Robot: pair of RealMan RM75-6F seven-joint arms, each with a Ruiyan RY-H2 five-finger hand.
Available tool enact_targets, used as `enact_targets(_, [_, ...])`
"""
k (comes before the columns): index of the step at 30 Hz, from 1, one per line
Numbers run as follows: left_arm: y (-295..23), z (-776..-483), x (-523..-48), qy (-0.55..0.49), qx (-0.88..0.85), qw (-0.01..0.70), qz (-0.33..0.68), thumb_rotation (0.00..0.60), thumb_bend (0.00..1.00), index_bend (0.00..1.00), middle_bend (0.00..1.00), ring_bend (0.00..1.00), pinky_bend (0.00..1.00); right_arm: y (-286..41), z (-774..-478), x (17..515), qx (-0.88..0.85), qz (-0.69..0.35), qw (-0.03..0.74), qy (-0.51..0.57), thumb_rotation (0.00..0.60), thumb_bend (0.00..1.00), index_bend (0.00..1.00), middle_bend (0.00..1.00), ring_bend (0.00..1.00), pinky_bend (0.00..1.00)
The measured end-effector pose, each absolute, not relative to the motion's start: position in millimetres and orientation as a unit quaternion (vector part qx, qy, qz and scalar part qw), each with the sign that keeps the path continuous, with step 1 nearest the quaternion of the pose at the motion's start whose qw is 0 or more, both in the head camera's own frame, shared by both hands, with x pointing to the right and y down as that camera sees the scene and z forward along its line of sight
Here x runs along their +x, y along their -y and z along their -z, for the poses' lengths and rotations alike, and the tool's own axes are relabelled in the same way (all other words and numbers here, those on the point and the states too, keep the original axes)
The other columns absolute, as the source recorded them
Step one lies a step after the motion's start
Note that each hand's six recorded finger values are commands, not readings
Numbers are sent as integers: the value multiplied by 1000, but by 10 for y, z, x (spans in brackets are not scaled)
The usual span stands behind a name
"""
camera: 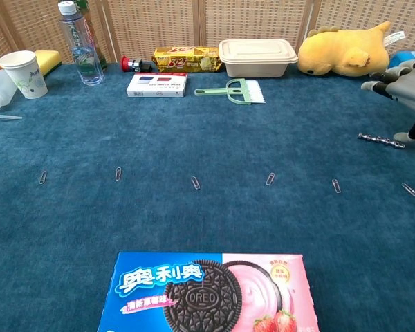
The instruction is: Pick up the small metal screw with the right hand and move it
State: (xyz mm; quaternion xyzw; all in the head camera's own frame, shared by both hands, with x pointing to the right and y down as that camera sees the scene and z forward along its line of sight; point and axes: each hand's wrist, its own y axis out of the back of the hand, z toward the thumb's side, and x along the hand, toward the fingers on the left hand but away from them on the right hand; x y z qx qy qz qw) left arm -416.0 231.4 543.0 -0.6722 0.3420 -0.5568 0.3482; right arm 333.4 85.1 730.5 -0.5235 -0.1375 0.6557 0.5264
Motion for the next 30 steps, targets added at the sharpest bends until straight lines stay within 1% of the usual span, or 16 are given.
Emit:
enact_targets(9, [-2320,-5430,-4187,-345,-670,346,559,458,390,108,175,125,158,-866,-7196,3247,-534,-642,529,150,517,298,0,0,0,38])
enact_targets(14, [-2321,-5445,-4155,-344,-675,346,554,461,390,108,175,125,158,-942,-7135,3136,-548,-633,526,151,516,299,0,0,0,38])
enact_targets(30, [-2342,-5422,-4194,-346,-673,347,555,461,390,108,175,124,158,-939,-7273,3246,-535,-654,517,138,519,299,0,0,0,38])
